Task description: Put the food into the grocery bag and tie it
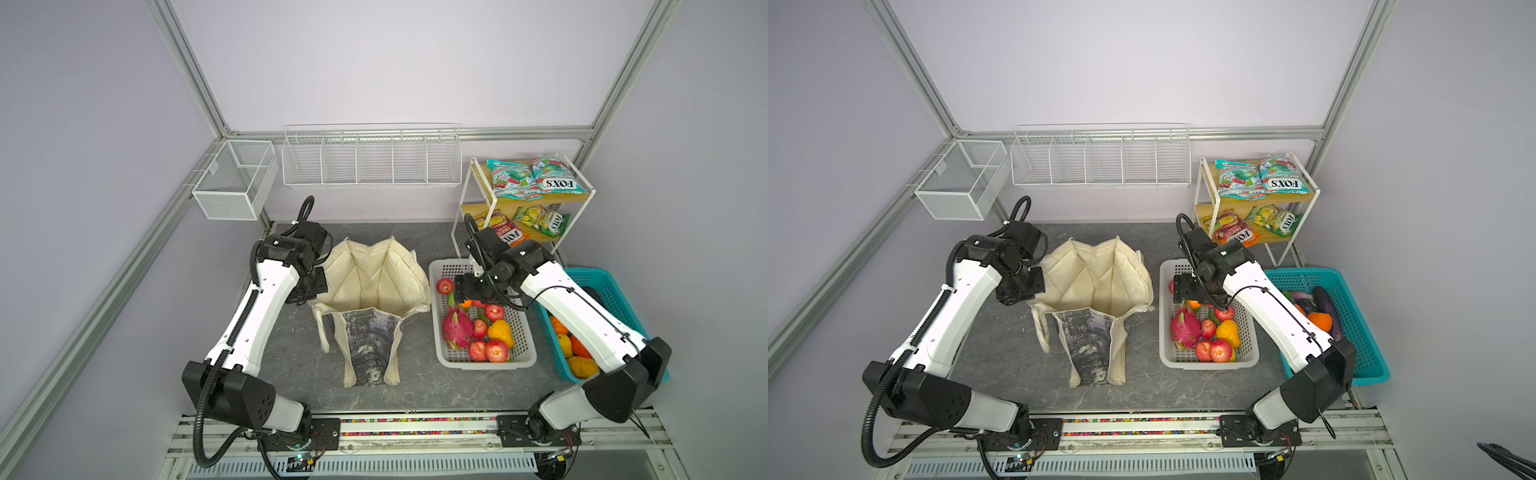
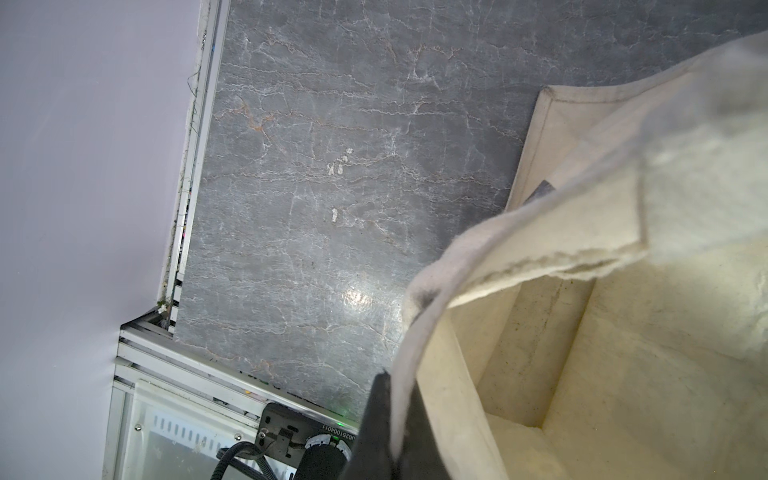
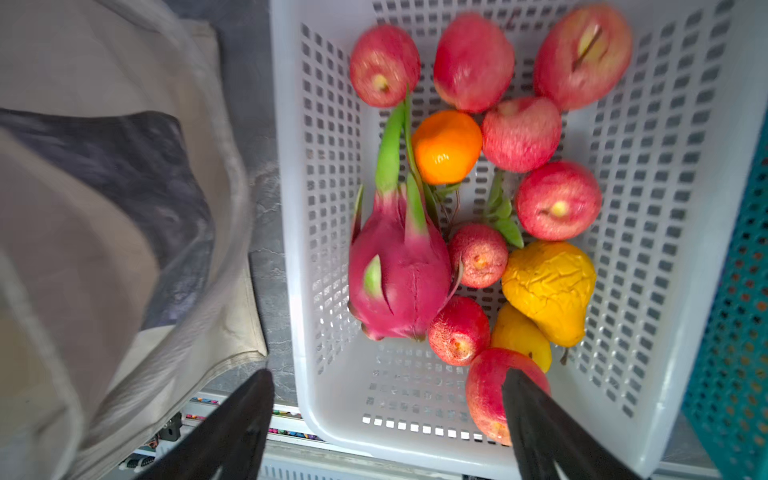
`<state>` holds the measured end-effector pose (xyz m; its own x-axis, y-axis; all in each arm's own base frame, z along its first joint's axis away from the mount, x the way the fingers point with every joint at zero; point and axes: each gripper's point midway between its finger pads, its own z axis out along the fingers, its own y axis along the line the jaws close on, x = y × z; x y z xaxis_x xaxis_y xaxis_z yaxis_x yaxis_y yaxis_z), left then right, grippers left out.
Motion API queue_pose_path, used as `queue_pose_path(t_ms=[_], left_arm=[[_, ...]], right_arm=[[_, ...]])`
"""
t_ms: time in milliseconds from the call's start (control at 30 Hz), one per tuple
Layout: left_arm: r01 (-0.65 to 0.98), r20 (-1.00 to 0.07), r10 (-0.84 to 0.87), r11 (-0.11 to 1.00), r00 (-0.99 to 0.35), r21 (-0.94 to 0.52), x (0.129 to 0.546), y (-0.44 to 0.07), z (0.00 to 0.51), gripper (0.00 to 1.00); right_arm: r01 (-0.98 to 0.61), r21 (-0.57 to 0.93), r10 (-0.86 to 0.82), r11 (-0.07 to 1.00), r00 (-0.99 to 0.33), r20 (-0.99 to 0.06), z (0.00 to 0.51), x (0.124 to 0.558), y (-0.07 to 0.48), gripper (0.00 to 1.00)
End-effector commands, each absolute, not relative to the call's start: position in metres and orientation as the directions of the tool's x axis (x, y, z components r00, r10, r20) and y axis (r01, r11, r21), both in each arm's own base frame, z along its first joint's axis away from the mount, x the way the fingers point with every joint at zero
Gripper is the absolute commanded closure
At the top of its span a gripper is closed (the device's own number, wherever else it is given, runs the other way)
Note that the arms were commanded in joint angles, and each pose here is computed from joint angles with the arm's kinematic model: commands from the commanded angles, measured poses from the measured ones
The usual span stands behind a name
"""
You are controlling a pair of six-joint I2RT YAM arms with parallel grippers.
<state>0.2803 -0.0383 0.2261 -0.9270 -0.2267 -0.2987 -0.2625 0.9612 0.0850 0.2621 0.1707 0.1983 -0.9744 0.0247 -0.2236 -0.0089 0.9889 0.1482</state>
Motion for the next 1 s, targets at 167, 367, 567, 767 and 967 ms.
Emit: queue_pose_path(t_ms=[167, 367, 567, 767, 967], left_arm=[[-0.248, -0.292, -0.22, 0.967, -0.931, 0.062, 0.274, -0.039, 0.225, 1.0], [-0.232, -0.294, -0.208, 0.971, -0.933, 0.052, 0.276, -0.042, 0.226, 1.0], [-0.225, -0.289, -0.205, 0.974, -0.935, 0.038, 0.277, -0.045, 0.226, 1.0], [-0.223, -0.29, -0.205, 0.974, -0.935, 0.03, 0.278, -0.046, 0.226, 1.0], [-0.226, -0.291, -0.207, 0.973, -0.934, 0.034, 0.277, -0.045, 0.226, 1.0]], right_arm=[[0.048, 0.189, 0.088, 0.981, -0.974, -0.21, 0.165, 0.262, 0.175, 0.12], [0.02, 0.189, 0.057, 0.982, -0.98, -0.191, 0.145, 0.269, 0.183, 0.12], [-0.007, 0.156, 0.02, 0.988, -0.985, -0.171, 0.129, 0.284, 0.184, 0.12], [-0.016, 0.166, 0.002, 0.986, -0.994, -0.108, 0.111, 0.288, 0.186, 0.12], [-0.028, 0.162, -0.017, 0.986, -0.997, -0.07, 0.1, 0.287, 0.189, 0.12]])
